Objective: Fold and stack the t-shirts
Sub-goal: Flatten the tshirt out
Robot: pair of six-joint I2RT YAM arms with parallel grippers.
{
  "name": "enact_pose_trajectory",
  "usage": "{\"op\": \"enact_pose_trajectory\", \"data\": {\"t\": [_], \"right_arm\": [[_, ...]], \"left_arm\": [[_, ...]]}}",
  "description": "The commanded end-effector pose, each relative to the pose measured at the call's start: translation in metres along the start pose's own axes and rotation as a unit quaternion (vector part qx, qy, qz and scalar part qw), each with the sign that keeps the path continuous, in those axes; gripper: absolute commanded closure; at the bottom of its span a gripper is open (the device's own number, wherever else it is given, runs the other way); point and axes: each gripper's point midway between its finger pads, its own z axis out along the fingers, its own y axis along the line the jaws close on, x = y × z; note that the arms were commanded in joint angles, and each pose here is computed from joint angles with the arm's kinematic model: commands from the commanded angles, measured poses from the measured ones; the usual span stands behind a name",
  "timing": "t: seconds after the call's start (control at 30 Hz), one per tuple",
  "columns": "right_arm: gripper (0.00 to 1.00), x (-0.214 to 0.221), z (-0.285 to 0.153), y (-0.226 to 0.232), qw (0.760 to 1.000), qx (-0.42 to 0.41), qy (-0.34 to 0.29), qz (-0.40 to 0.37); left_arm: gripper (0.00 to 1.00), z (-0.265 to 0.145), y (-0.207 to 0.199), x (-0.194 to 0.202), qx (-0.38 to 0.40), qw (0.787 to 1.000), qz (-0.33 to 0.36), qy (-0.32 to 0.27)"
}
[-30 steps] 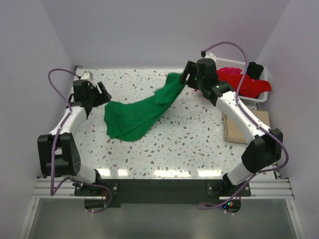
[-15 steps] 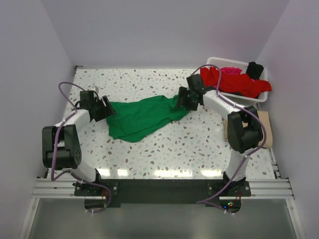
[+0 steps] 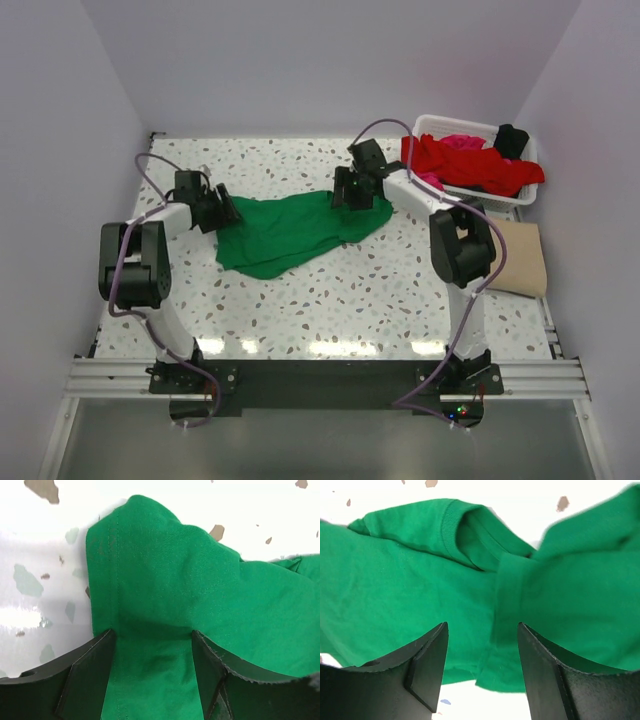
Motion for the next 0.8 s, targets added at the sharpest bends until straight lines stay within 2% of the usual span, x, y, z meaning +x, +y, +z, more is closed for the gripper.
{"op": "enact_pose_trajectory", "data": {"t": [0.0, 0.17, 0.4, 0.5, 0.53, 0.57, 0.63, 0.77], "right_arm": [[0.39, -0.004, 0.007, 0.003, 0.999, 0.013, 0.006, -0.033], [0.39, -0.002, 0.017, -0.005, 0.997, 0.055, 0.018, -0.053], [0.45, 0.005, 0.025, -0.025, 0.992, 0.105, 0.042, -0.055], [0.57, 0.009, 0.027, -0.028, 0.991, 0.110, 0.051, -0.054], [0.67, 0.010, 0.027, -0.028, 0.991, 0.111, 0.053, -0.055], [0.72, 0.010, 0.026, -0.028, 0.991, 0.112, 0.054, -0.052], [0.85, 0.009, 0.021, -0.026, 0.991, 0.111, 0.054, -0.047], [1.00, 0.003, 0.004, -0.015, 0.994, 0.096, 0.046, -0.037]], "left_arm": [[0.32, 0.016, 0.014, 0.002, -0.028, 0.999, 0.014, 0.012], [0.32, 0.035, 0.017, 0.007, -0.029, 0.999, 0.013, 0.035], [0.32, 0.055, -0.002, -0.019, 0.015, 1.000, 0.021, 0.014], [0.32, 0.061, -0.011, -0.039, 0.029, 0.999, 0.029, 0.001], [0.32, 0.062, -0.012, -0.041, 0.029, 0.999, 0.030, 0.003], [0.32, 0.060, -0.017, -0.048, 0.033, 0.999, 0.035, -0.004], [0.31, 0.047, -0.026, -0.069, 0.038, 0.998, 0.044, -0.027], [0.29, 0.014, -0.039, -0.092, 0.043, 0.995, 0.058, -0.062]]}}
